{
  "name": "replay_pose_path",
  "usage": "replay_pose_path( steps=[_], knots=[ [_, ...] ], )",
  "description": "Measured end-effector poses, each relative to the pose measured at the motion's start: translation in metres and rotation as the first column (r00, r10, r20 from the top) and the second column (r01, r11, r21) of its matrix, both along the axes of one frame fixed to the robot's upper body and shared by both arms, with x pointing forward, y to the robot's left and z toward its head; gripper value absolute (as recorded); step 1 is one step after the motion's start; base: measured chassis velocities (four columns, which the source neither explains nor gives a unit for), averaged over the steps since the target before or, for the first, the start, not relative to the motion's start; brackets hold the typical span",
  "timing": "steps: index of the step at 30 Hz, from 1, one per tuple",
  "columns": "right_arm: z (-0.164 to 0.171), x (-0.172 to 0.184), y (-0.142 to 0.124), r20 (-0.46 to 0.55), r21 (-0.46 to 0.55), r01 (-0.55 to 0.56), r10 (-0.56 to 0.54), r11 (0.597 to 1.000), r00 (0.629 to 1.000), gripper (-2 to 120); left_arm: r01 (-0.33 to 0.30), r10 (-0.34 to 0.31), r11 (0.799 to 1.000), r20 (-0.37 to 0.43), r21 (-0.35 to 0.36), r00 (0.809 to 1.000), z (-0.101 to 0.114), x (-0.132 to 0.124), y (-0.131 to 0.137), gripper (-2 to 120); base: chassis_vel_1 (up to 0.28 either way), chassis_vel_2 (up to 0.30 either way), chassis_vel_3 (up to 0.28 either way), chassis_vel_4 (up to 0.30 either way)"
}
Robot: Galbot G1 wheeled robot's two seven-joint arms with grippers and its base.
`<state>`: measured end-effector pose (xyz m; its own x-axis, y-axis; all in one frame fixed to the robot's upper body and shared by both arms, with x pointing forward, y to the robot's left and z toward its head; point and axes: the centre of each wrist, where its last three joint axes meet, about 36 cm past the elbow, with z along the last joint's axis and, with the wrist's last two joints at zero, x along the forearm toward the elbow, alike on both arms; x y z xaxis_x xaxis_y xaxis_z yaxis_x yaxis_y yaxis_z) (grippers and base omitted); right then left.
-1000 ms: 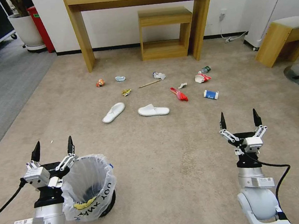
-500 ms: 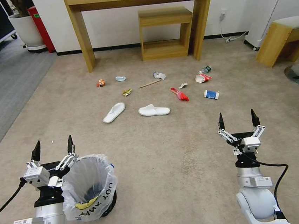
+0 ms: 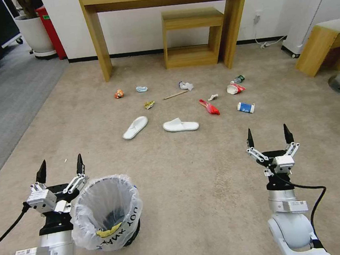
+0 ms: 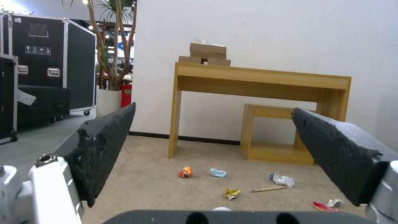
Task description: Pick up the trash bin and place the garbage on the floor into it.
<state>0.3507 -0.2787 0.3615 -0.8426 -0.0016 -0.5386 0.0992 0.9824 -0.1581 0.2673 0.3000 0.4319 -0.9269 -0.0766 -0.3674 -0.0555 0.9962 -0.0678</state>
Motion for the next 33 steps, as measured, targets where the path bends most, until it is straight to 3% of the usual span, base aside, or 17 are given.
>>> replay_pose_path(
  steps=[33],
  knots=[
    [0.0008,-0.0006,0.0032,0.007,0.010,-0.001,0.001,1.000,1.000,100,-0.012,0.012,1.000,-0.025,-0.007,1.000,-0.0075,0.0011,-0.0012,99,0.000,0.000,0.000,0.000]
  ],
)
